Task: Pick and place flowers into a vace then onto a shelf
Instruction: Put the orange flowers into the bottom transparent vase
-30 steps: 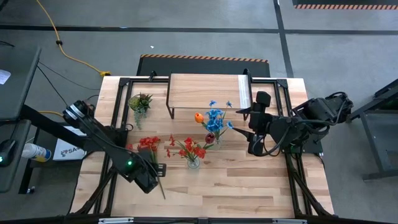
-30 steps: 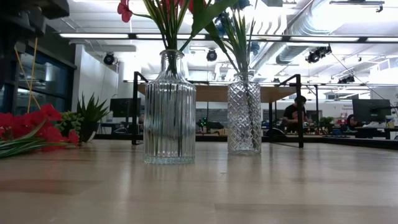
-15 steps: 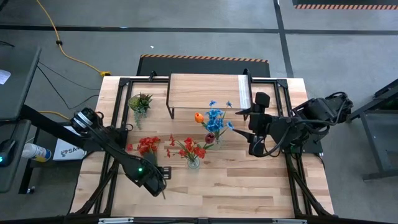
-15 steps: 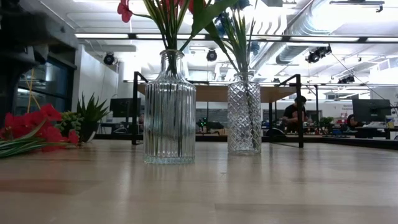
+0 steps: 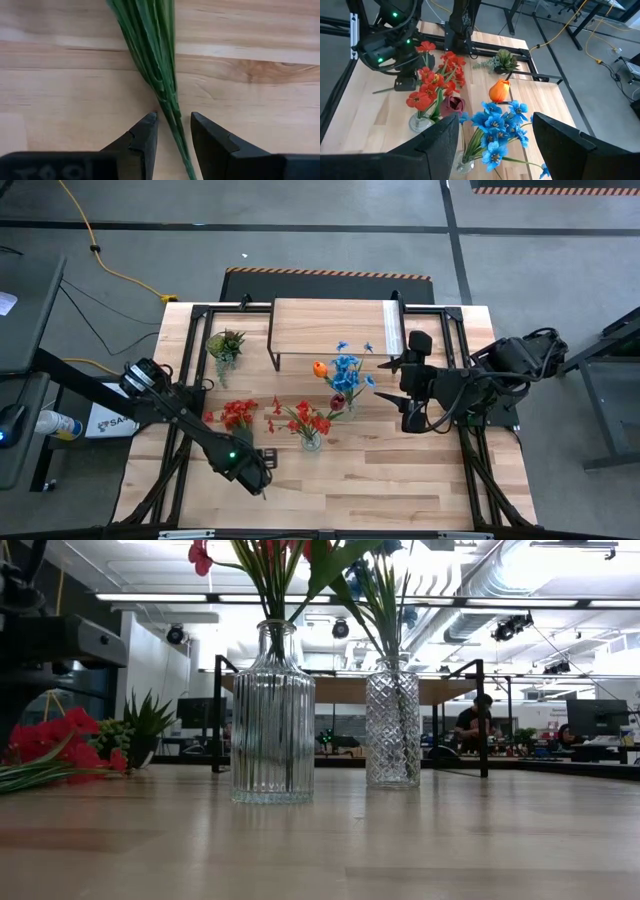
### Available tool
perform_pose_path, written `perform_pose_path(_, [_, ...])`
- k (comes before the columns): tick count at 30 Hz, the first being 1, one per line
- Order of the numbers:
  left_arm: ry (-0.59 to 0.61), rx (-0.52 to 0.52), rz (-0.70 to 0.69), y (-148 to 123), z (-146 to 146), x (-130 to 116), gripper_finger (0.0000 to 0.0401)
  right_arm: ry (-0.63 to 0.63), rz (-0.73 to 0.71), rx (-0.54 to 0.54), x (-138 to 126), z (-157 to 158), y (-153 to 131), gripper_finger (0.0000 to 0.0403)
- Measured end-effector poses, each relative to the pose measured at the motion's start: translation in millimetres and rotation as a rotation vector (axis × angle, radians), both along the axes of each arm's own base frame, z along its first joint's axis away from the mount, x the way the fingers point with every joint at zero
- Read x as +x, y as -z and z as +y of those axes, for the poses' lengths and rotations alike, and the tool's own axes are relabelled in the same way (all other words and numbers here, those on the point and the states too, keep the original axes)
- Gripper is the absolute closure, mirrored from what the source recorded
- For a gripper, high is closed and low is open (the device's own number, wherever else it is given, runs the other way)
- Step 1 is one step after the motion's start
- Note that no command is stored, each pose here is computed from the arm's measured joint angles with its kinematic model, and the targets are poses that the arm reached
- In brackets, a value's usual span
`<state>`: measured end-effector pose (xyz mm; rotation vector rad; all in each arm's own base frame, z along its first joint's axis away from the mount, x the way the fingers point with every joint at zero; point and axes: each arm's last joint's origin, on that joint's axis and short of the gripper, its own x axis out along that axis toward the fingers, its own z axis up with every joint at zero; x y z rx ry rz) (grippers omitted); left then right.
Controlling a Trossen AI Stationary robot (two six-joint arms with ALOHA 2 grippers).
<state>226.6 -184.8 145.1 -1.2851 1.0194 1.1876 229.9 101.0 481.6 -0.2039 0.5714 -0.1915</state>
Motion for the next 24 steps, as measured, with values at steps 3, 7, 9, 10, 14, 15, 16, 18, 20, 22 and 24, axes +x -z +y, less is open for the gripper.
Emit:
perform_pose_path(3, [-0.013, -0.010, -0.019, 7, 2, -3, 0.0249, 0.000, -0.001, 0.001, 0, 0, 0, 0.0158])
perform_pose_path(7, [-0.019, -0.014, -0.023, 13, 5, -5, 0.0249, -0.011, 0.003, 0.009, 0, 0, 0, 0.0158])
perform_pose_path(9, [-0.022, -0.023, -0.014, 14, 6, -5, 0.0249, -0.010, 0.002, 0.017, 0, 0, 0, 0.0158])
perform_pose_path(10, [-0.023, -0.025, -0.012, 14, 6, -5, 0.0249, -0.009, 0.002, 0.021, 0, 1, 0, 0.0158])
perform_pose_path(14, [-0.015, -0.039, 0.009, 14, 8, -5, 0.0266, -0.009, 0.001, 0.023, 0, 1, 0, 0.0158])
perform_pose_path(15, [-0.014, -0.037, 0.013, 15, 8, -5, 0.0276, -0.009, 0.002, 0.023, 0, 1, 0, 0.0158])
perform_pose_path(16, [-0.014, -0.040, 0.019, 15, 9, -5, 0.0286, -0.009, 0.002, 0.022, 0, 1, 0, 0.0158])
perform_pose_path(18, [-0.011, -0.042, 0.030, 15, 9, -5, 0.0311, -0.010, 0.002, 0.020, 0, 1, 0, 0.0158])
perform_pose_path(20, [-0.005, -0.037, 0.033, 15, 9, -6, 0.0336, -0.010, 0.002, 0.019, 0, 1, 0, 0.0158])
perform_pose_path(22, [-0.004, -0.034, 0.039, 15, 10, -6, 0.0357, -0.009, 0.002, 0.018, 0, 0, 0, 0.0158])
perform_pose_path(24, [-0.003, -0.038, 0.047, 15, 10, -7, 0.0370, -0.007, 0.001, 0.016, 0, 0, 0, 0.0158])
